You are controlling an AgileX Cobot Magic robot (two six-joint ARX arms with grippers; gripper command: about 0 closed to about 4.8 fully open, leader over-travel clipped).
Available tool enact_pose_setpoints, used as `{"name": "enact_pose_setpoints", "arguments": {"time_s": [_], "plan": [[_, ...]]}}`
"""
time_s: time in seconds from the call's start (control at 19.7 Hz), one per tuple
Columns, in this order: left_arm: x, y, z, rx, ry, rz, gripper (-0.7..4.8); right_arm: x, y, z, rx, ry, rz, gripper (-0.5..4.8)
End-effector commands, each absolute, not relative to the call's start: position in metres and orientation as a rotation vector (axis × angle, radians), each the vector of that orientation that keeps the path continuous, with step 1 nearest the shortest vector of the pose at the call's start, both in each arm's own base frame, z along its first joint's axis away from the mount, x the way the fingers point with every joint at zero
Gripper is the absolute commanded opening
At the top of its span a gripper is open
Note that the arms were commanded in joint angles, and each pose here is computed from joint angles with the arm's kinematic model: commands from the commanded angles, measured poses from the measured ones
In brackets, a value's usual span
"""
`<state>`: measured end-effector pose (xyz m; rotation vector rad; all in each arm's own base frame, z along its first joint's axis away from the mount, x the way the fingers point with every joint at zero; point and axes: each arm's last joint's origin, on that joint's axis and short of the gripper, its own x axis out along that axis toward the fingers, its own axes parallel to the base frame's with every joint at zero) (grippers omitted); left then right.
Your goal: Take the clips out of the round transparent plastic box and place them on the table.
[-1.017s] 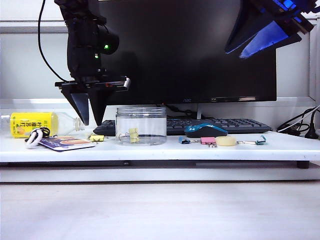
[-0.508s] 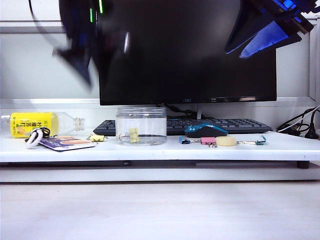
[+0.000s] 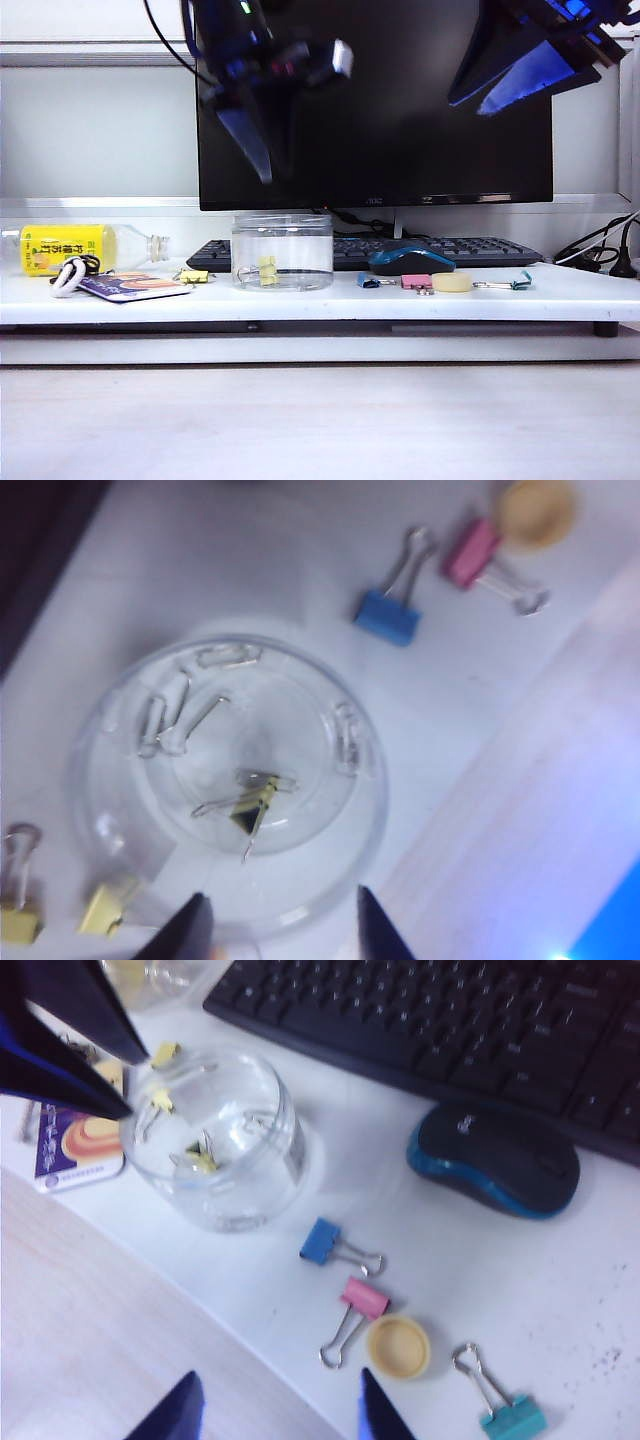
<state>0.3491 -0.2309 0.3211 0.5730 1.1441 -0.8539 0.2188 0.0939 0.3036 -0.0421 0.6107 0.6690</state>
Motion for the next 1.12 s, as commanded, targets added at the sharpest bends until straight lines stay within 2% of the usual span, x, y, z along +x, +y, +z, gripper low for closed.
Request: {"name": "enact_pose_setpoints", "arguments": {"time_s": [0.05,0.15,0.2,1.12], "plan": [[0.3512,-0.2376,0.3105,0.567,1.193,-0.752,1.97,0.2187,0.0941,0.3069,-0.044,0.593,0.675,2.03],[0.3538,-0.2394,0.3064,0.542,1.211,-0.622,1.97,0.2186,0.0941,0.3068,-0.044,0.593,0.675,2.03],[0.3547,-0.2400,0.3068,0.525,1.203,-0.610,1.97,0.2187,0.0941,0.3067,-0.044,0.593,0.675,2.03],[0.3510,-0.2460,0.3039,0.305,1.282,-0.516,1.97,0.2191,0.0942,0.3074,-0.044,0.586,0.675,2.03]]}}
